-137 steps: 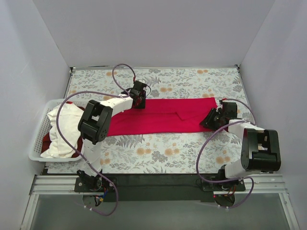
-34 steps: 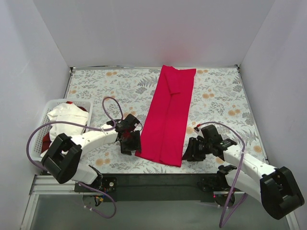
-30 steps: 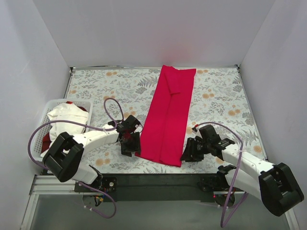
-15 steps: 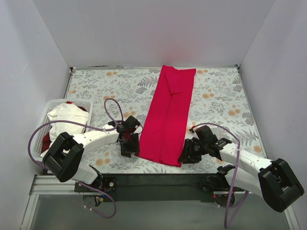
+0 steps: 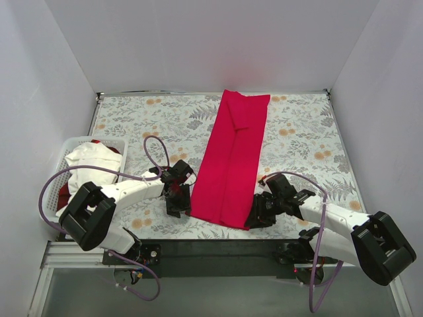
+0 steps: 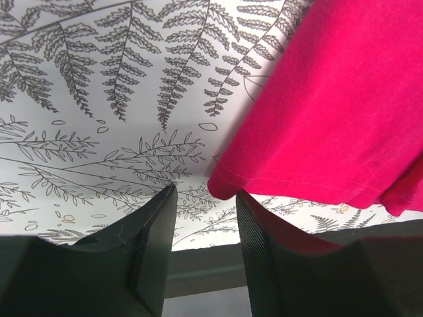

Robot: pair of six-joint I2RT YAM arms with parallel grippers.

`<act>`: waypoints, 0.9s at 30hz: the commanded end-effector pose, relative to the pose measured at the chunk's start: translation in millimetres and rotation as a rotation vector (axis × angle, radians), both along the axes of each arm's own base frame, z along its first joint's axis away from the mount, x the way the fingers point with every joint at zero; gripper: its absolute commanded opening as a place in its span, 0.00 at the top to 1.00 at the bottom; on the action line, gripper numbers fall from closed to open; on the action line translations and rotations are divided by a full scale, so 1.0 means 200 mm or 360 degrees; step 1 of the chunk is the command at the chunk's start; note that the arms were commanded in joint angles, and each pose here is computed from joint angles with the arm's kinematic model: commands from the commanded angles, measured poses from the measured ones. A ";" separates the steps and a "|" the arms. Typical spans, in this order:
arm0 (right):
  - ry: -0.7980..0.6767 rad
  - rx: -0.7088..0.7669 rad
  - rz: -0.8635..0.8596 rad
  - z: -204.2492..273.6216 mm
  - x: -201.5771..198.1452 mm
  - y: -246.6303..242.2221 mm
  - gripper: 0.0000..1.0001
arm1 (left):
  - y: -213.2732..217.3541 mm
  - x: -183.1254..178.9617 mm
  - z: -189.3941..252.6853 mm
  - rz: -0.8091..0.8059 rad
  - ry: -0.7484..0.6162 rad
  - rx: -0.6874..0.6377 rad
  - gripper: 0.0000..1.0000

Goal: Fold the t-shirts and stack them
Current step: Fold the tshirt

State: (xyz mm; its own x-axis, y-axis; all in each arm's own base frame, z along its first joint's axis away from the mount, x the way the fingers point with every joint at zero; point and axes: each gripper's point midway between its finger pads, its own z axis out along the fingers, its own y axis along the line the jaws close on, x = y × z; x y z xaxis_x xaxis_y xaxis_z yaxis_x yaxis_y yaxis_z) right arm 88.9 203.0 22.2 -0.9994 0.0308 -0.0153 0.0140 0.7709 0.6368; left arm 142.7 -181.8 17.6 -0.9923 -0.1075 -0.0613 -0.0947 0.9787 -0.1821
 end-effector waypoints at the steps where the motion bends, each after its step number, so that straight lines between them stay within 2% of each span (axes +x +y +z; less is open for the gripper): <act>1: 0.0080 -0.0234 -0.0014 -0.14 -0.09 -0.14 0.60 | 0.00 0.00 0.00 -0.0011 -0.0009 0.0026 0.61; 6: 0.0087 -0.0258 -0.0015 -0.15 -0.10 -0.15 0.67 | -0.01 0.00 0.00 -0.0013 -0.0004 0.0014 0.62; 15: 0.0083 -0.0262 -0.0015 -0.16 -0.09 -0.15 0.89 | -0.04 0.01 0.02 -0.0019 -0.0007 -0.0016 0.60; 17: 0.0083 -0.0263 -0.0010 -0.16 -0.09 -0.15 0.98 | -0.05 0.01 0.03 -0.0020 -0.0009 -0.0024 0.60; 27: 0.0080 -0.0256 -0.0002 -0.16 -0.09 -0.15 0.99 | -0.07 0.06 0.09 -0.0012 -0.0056 -0.0029 0.60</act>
State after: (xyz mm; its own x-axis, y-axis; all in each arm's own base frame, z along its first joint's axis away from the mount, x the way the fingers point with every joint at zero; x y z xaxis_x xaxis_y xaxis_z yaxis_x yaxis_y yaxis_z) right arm 85.0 197.6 14.6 -0.9992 0.0400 0.0036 0.0338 0.7896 0.6127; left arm 145.9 -189.3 24.5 -0.9934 -0.0948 -0.0643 -0.0810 0.9783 -0.1906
